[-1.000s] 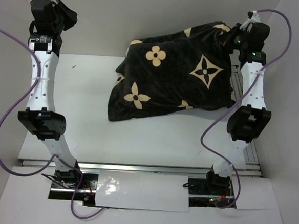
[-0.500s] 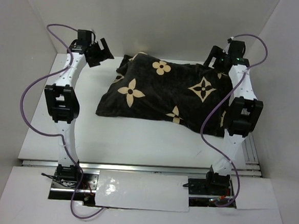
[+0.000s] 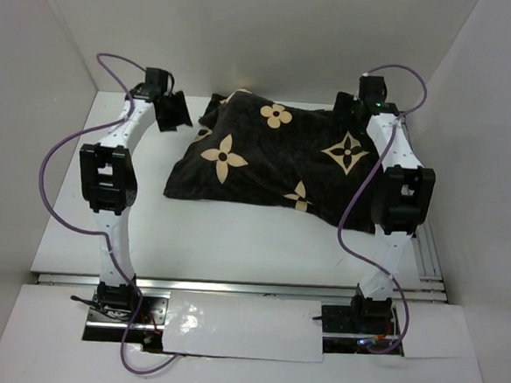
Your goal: Put the pillow into the pillowcase
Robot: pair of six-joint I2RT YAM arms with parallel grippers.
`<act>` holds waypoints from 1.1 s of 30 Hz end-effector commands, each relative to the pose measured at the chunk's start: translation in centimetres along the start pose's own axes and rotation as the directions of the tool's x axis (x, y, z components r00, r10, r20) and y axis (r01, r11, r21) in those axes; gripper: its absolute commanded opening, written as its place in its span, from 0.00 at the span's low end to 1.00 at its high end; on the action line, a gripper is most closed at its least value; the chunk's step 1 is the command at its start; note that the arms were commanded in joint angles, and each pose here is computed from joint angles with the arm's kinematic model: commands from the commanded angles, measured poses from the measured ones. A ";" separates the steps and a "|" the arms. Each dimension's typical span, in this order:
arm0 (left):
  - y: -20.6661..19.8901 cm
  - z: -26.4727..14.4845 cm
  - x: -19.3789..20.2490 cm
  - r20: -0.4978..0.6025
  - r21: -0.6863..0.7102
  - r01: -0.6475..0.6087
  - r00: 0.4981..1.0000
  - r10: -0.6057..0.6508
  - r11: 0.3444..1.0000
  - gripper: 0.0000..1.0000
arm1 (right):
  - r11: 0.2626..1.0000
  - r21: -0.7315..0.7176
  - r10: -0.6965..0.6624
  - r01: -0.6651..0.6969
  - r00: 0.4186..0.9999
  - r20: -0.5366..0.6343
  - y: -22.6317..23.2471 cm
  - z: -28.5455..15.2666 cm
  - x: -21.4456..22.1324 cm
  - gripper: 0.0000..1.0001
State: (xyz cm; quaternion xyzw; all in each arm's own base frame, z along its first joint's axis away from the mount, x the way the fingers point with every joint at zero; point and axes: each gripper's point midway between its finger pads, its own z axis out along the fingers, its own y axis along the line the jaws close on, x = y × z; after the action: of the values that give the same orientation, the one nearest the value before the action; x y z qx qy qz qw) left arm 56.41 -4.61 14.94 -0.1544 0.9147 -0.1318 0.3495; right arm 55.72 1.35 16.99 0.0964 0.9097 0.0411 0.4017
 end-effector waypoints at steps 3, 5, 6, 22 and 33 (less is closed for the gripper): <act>-2.7 -1.3 7.4 -0.118 0.013 -0.042 0.992 0.044 0.999 0.63 | 0.990 0.026 -0.132 0.138 0.977 -0.169 3.1 2.8 7.5 1.00; -2.8 -1.7 8.9 -0.143 0.023 -0.035 0.989 0.038 0.999 0.63 | 0.983 0.040 -0.166 0.180 0.959 -0.229 3.7 3.7 10.6 1.00; -3.5 -2.2 8.6 -0.134 0.050 -0.025 0.991 0.032 0.998 0.63 | 0.972 0.019 -0.220 0.234 0.934 -0.283 5.0 4.1 14.0 1.00; -0.2 -15.7 -0.5 0.162 0.030 0.065 0.984 -0.069 0.997 0.83 | 0.476 -0.589 -0.821 0.653 0.570 -0.032 24.7 -9.5 38.9 1.00; 7.7 -15.2 -0.6 0.111 -0.167 0.190 0.979 -0.173 0.967 1.00 | 0.768 -0.399 -0.565 0.501 0.824 -0.052 19.7 -12.4 27.7 1.00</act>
State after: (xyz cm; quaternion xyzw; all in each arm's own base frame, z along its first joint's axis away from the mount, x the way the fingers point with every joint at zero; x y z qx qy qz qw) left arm 46.04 3.13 24.43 -0.2523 0.8838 -0.0923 0.3829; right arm 31.50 31.60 9.93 -0.3013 0.8580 0.1529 0.3869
